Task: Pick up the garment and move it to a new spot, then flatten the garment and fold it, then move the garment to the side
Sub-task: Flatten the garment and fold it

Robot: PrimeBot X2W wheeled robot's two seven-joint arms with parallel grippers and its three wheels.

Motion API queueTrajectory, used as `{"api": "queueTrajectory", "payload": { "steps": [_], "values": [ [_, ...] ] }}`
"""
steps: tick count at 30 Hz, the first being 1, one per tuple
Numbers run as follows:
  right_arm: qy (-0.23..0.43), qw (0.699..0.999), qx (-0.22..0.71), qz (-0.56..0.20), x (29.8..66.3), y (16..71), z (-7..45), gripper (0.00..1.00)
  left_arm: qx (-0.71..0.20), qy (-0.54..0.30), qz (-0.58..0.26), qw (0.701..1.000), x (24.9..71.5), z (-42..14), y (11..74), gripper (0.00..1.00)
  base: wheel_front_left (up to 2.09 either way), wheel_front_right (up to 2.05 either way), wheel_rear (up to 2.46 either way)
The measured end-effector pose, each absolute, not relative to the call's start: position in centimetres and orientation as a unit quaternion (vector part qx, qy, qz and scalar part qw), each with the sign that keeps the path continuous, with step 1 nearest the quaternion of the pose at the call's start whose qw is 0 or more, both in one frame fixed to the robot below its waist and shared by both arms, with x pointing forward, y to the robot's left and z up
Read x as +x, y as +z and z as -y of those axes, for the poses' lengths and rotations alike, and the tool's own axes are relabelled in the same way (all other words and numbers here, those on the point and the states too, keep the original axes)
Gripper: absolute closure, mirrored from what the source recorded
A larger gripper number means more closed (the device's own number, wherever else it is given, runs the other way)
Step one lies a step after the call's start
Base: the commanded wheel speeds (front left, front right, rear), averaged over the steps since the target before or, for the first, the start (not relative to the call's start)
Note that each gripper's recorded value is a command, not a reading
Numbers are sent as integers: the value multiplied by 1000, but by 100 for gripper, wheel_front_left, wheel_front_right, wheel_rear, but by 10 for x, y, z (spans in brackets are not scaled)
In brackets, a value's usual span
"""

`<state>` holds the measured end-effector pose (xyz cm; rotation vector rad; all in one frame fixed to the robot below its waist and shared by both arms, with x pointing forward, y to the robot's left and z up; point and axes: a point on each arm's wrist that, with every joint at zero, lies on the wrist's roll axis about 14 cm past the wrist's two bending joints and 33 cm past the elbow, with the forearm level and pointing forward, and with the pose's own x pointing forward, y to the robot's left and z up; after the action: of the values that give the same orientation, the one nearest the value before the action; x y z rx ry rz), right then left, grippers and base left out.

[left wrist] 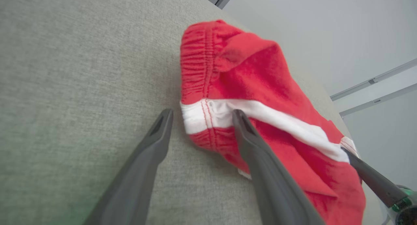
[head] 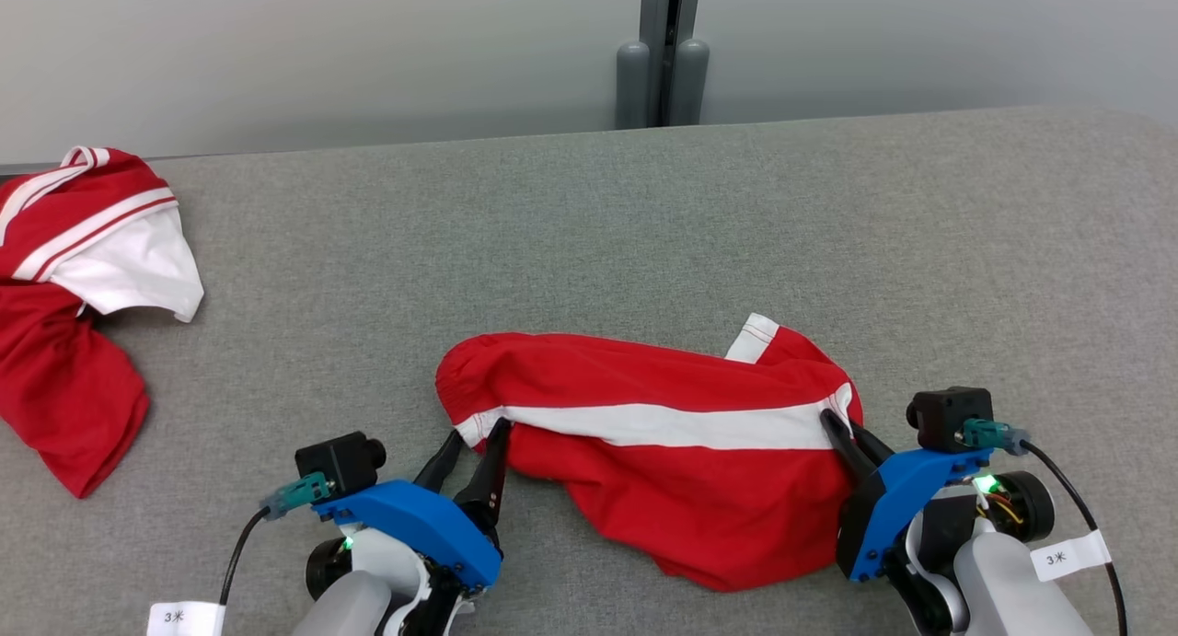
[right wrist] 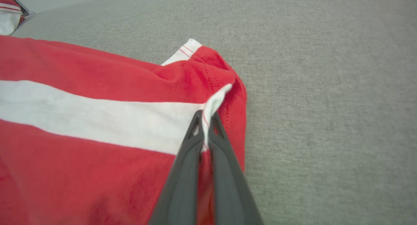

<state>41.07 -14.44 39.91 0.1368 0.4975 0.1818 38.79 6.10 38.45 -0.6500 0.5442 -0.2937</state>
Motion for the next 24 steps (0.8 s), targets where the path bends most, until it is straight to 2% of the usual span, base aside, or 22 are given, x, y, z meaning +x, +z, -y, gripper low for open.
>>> {"api": "queueTrajectory", "payload": {
  "steps": [3,4,8,10,11,12,18,24],
  "values": [
    [89,964,68,-243,413,400,145,100,-323,-155,-266,895,389,-51,387,0,0,0,0],
    [89,964,67,-242,413,400,146,100,-323,-157,-267,894,389,-50,387,7,0,0,0],
    [88,964,69,-240,413,400,146,100,-328,-167,-267,891,389,-45,389,46,0,0,0],
    [88,964,69,-239,413,400,146,100,-329,-168,-263,891,390,-43,391,72,0,0,0],
    [88,965,70,-239,413,400,146,100,-334,-170,-249,893,396,-42,397,93,0,0,0],
    [87,965,70,-235,414,401,147,100,-335,-171,-244,894,398,-41,400,100,0,0,0],
    [83,976,71,-190,424,421,151,100,-328,-181,-196,906,408,-47,418,100,0,0,0],
    [88,986,76,-116,436,463,152,100,-313,-203,-124,919,421,-59,460,100,0,0,0]
  ]
}}
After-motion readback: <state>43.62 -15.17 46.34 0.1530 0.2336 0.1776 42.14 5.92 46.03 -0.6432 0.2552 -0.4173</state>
